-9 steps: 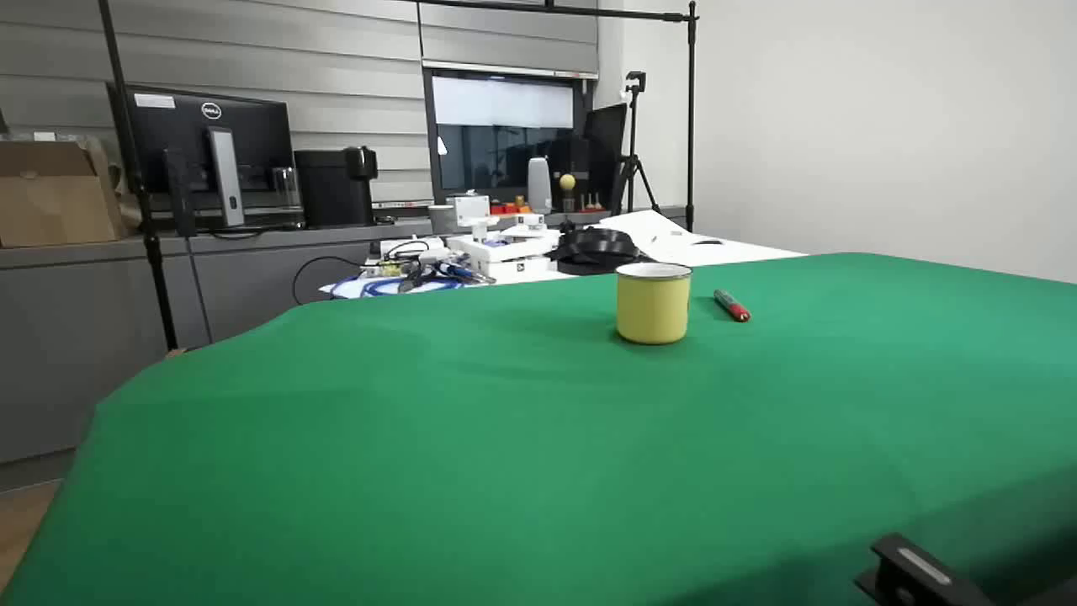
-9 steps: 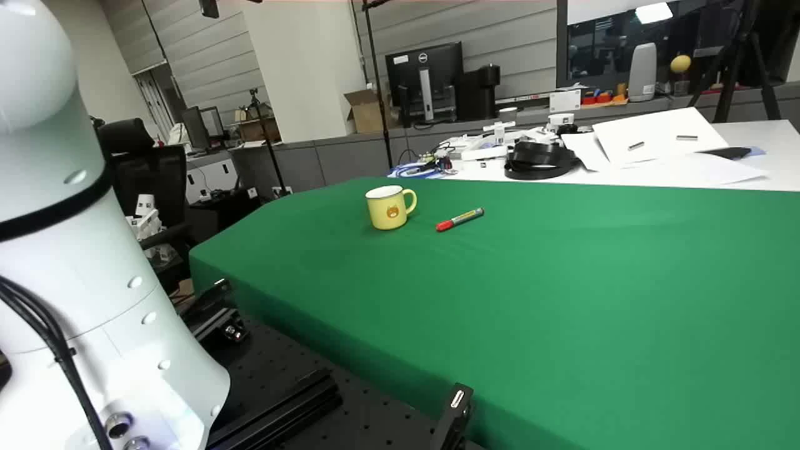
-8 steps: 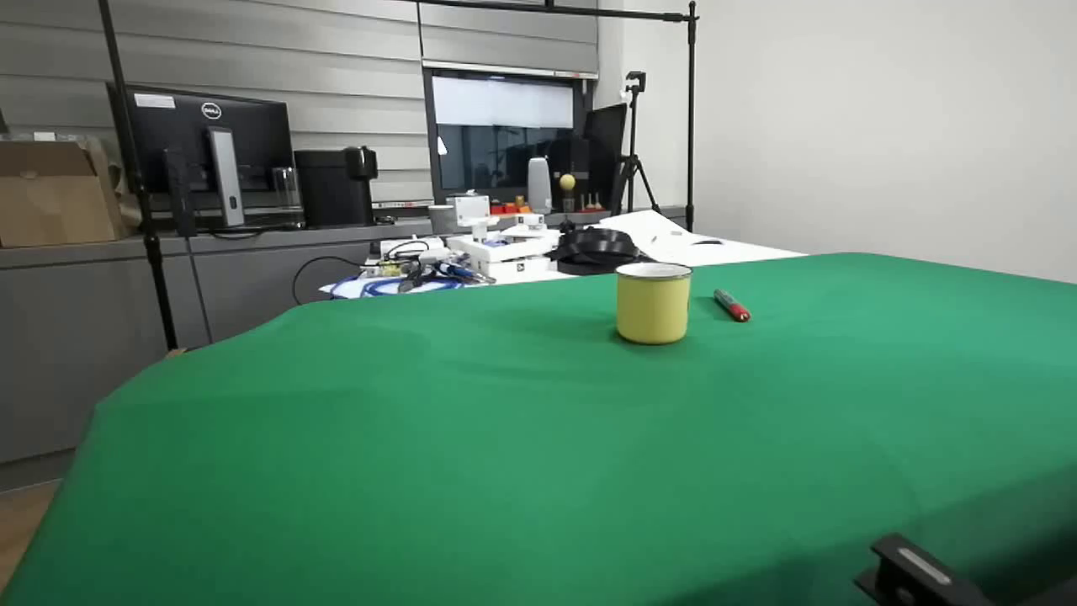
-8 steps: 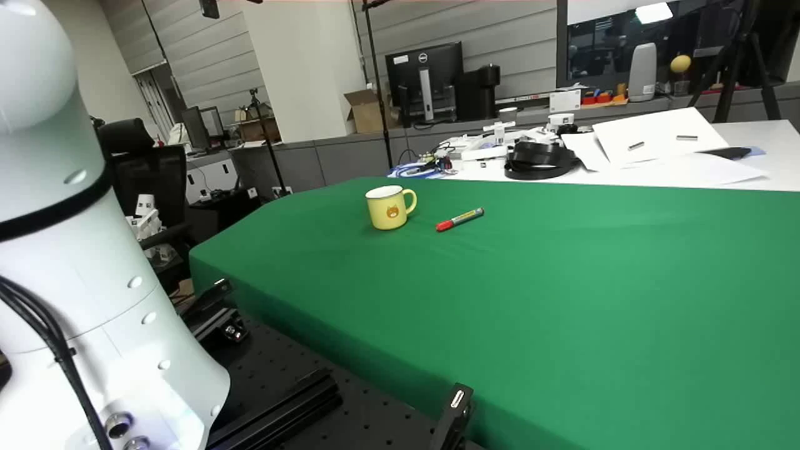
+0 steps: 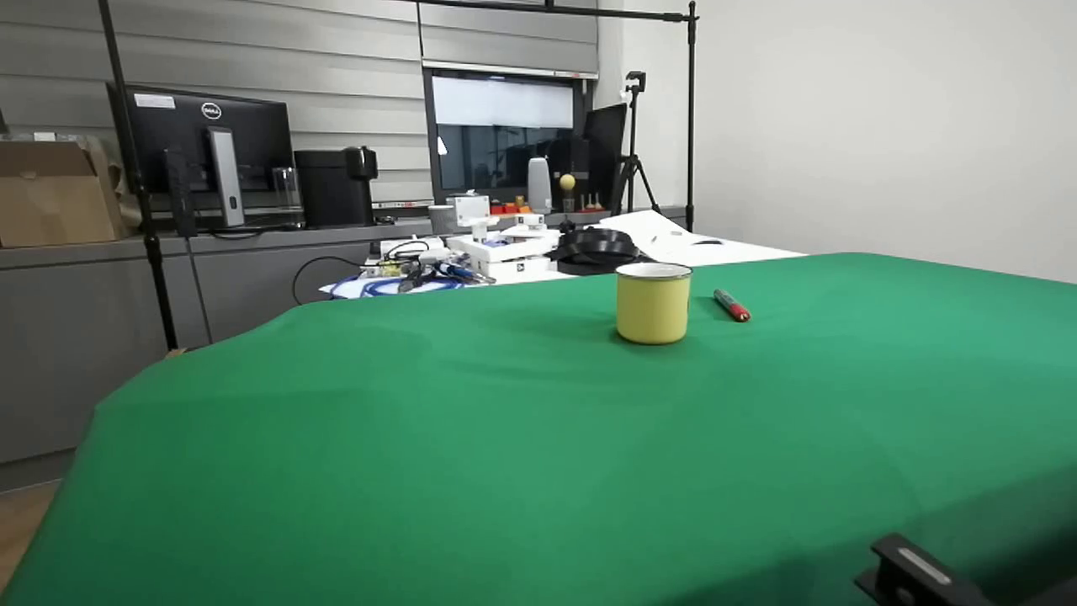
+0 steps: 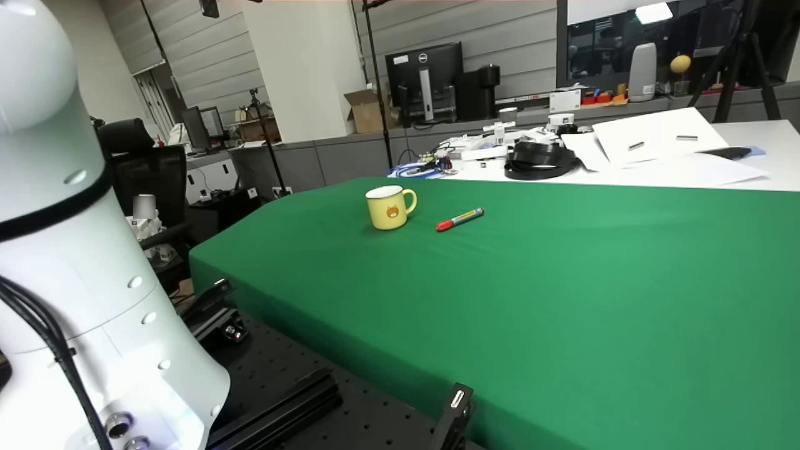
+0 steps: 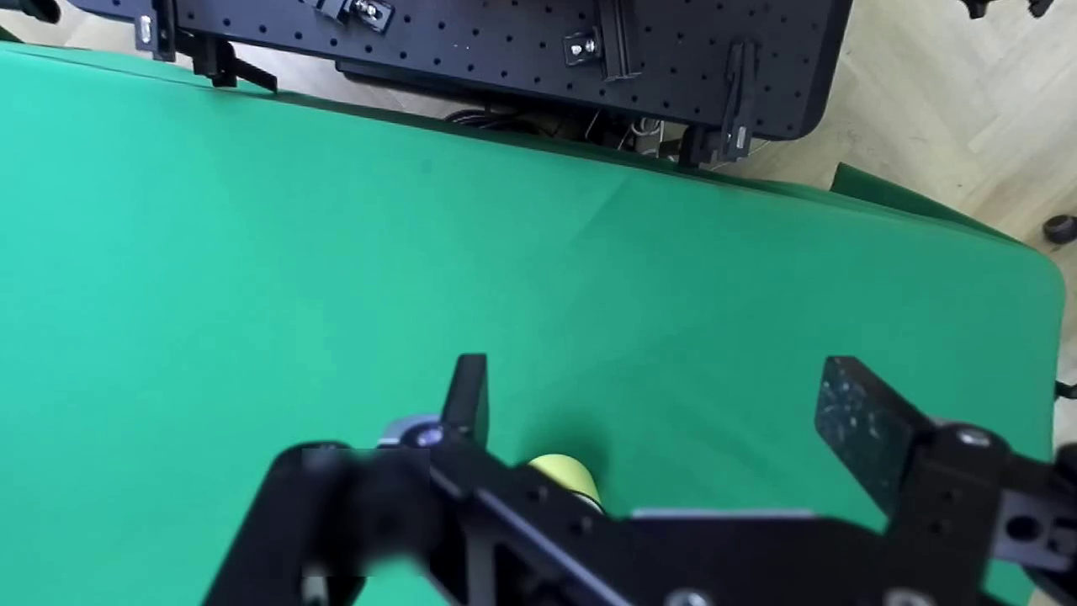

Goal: Pick the marker and put it in the cup

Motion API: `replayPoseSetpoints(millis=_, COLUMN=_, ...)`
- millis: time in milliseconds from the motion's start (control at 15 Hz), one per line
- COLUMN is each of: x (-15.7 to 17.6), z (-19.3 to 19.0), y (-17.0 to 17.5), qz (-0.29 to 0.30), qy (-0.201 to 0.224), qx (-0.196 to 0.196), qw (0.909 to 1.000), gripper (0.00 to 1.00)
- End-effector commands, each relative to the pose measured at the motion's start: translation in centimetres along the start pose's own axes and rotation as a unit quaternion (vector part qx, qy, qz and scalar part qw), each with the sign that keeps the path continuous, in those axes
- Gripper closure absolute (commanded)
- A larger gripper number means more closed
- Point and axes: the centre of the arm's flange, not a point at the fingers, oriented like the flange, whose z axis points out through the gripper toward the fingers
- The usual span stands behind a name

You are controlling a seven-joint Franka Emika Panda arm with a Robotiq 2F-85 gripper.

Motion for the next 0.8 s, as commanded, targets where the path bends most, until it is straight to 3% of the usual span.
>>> replayPoseSetpoints(millis=0, x=0.0, z=0.0, y=0.0, qz=0.0, qy=0.0, qx=0.0, qw=1.0, gripper=0.0)
replayPoseSetpoints(millis=133, x=0.0, z=0.0, y=0.0, qz=0.0, qy=0.0, qx=0.0, qw=1.0, gripper=0.0)
replayPoseSetpoints(millis=333, x=2.5, z=-0.3, y=1.6, qz=0.044, qy=0.04, qx=-0.005, qw=0.9982, gripper=0.0)
replayPoseSetpoints(millis=600, x=7.9, z=0.1, y=5.1, qz=0.102, qy=0.072, qx=0.003, qw=0.9921, gripper=0.0)
replayPoseSetpoints(millis=733, x=11.1, z=0.9, y=7.5, qz=0.159, qy=0.094, qx=0.011, qw=0.9828, gripper=0.0)
